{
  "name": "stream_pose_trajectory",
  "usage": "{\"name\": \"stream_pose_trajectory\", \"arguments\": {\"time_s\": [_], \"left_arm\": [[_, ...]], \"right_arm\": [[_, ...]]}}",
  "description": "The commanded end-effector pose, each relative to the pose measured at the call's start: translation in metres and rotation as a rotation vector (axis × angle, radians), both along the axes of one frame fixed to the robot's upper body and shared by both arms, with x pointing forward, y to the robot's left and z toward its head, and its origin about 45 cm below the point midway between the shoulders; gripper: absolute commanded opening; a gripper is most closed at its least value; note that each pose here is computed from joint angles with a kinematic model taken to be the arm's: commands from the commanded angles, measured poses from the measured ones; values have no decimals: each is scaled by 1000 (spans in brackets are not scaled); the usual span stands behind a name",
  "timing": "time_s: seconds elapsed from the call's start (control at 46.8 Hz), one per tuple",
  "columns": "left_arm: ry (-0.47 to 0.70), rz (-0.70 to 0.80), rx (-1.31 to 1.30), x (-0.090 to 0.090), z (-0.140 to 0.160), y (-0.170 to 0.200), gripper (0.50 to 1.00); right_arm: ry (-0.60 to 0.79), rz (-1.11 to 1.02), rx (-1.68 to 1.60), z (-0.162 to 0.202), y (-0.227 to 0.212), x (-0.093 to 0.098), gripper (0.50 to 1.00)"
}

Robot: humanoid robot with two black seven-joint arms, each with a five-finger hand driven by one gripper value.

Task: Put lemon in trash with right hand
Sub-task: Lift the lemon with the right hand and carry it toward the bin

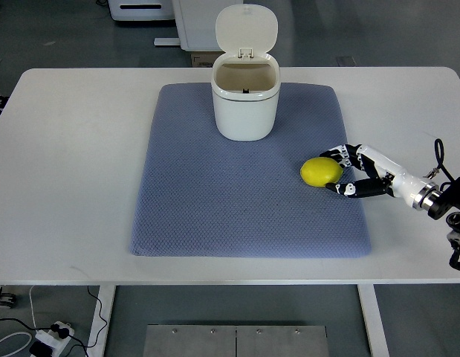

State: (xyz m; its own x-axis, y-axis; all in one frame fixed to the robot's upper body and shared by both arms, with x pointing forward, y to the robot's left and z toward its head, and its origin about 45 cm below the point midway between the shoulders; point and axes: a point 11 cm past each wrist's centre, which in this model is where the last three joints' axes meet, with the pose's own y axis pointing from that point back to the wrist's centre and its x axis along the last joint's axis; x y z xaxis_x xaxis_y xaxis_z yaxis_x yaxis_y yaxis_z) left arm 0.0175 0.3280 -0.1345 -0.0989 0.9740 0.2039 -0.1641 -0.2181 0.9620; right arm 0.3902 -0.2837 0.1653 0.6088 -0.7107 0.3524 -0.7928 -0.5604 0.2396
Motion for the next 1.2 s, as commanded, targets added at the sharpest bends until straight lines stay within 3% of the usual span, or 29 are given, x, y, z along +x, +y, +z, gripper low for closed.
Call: {"name": "stream_pose_trajectory", "arguments": {"time_s": [0.0,0.556,1.176], "left_arm": [[0,0,0,0,0,0,1000],[1,0,0,-1,0,0,1000],[0,0,2,0,0,0,1000]], "right_arm": [[-14,1,3,6,0,4,516],[-171,-56,-13,99,-21,53,502],[-247,40,-224,194,35,97,500]]}}
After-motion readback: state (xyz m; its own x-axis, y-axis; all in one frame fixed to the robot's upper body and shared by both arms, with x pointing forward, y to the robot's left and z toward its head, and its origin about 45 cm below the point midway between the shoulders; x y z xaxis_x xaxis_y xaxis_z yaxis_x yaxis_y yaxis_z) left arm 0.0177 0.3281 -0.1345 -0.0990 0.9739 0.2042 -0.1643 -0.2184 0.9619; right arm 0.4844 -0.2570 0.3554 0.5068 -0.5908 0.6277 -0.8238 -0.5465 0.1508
